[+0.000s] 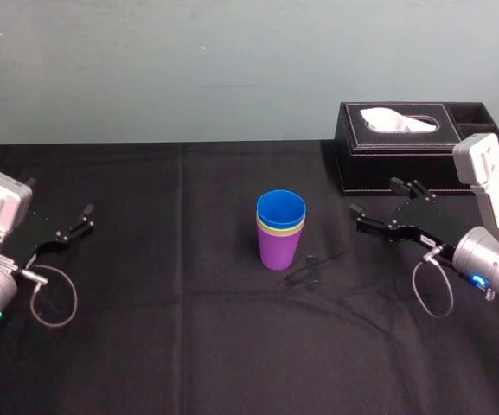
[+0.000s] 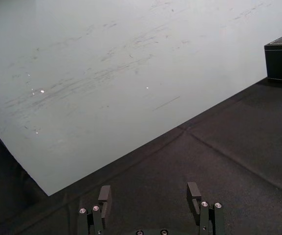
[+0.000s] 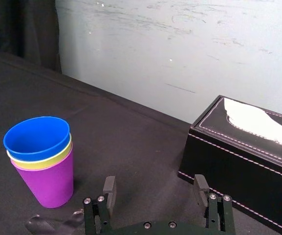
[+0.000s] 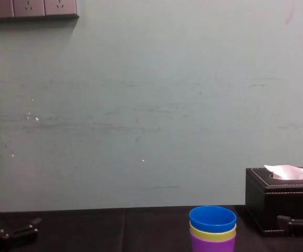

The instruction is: Stack the three plastic cups sequentially using one hand.

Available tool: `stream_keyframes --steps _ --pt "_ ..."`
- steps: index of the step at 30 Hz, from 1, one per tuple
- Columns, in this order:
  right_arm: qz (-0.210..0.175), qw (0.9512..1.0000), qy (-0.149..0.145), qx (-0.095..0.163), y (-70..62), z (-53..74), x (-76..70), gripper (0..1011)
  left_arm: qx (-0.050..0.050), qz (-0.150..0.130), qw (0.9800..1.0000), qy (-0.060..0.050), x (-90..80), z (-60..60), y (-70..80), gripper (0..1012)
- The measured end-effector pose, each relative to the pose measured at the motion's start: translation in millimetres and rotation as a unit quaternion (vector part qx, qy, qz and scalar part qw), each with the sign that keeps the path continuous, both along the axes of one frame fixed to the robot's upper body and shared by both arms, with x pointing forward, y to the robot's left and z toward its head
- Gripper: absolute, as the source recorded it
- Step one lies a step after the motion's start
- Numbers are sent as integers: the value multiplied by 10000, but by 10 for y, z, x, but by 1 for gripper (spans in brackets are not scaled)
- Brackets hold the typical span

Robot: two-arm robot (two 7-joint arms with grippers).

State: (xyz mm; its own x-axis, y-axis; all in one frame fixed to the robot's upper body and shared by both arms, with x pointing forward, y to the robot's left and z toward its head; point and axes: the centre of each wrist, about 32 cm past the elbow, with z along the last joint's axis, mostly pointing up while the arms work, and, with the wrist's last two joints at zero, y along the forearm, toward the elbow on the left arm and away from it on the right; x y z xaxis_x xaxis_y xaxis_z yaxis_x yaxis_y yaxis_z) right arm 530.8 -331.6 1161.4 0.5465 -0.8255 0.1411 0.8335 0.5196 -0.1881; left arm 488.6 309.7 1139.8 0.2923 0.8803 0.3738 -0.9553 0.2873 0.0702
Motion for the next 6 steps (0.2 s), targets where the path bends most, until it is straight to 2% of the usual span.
stream_keyframes --steps 6 --pt "13 10000 -9 -2 6 10 1 1003 0 0 10000 0 0 0 0 1010"
